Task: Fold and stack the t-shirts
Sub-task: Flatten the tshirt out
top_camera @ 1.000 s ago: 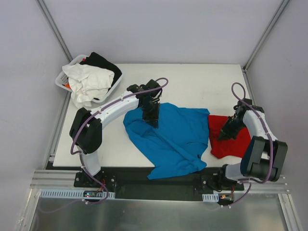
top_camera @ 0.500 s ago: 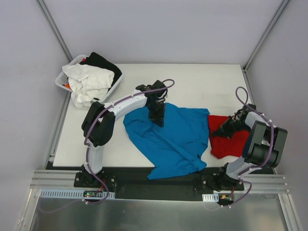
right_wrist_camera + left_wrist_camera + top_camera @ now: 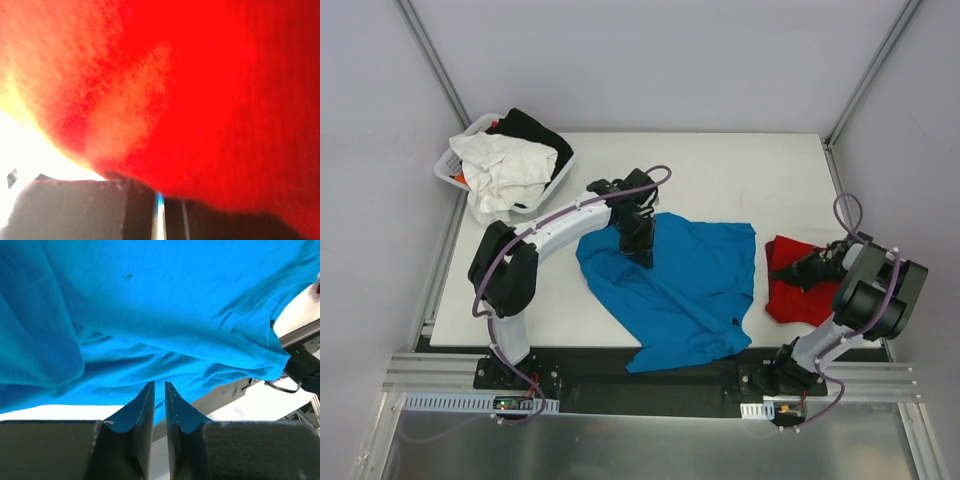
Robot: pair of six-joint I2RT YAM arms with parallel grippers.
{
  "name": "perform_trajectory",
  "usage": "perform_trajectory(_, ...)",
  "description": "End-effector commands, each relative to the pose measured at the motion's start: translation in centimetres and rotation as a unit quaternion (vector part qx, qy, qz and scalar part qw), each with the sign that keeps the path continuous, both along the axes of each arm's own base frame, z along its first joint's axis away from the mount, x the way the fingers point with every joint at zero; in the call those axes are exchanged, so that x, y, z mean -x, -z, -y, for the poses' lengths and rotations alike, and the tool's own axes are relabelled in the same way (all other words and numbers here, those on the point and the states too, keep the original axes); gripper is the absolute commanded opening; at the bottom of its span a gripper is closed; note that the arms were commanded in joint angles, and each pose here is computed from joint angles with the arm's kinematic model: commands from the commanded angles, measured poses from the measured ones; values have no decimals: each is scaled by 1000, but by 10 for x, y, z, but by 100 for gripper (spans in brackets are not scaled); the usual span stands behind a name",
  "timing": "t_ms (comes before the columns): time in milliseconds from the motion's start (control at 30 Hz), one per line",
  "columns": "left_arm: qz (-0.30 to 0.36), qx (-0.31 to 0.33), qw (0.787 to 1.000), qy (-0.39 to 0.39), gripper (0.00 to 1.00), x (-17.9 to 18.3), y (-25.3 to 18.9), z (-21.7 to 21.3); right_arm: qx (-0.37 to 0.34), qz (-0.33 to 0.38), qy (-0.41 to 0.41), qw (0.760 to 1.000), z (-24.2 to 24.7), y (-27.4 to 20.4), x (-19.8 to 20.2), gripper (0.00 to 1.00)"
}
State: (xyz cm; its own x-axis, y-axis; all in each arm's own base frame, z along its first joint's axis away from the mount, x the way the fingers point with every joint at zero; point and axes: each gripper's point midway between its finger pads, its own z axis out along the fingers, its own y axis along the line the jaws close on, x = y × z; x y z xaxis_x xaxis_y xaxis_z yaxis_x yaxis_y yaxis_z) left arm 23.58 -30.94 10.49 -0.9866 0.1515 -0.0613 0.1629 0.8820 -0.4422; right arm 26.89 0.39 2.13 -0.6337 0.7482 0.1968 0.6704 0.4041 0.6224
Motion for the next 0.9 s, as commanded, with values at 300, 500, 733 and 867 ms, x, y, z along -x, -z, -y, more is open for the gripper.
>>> perform_trajectory(300,21,7,1000,-15,16,-21,-22,6,22,-20,73,997,30,-21,18,1)
perform_trajectory(500,22,8,1000,-11,17,-25,-24,10,56,-29,95,993,45,-22,29,1)
perform_trajectory(733,42,-2,999,-16,17,-24,-30,1,3,112,5,994,0,-74,-18,21)
perform_trajectory(867,71,-3,997,-25,17,-37,-41,2,42,195,-78,977,-38,-127,-41,68)
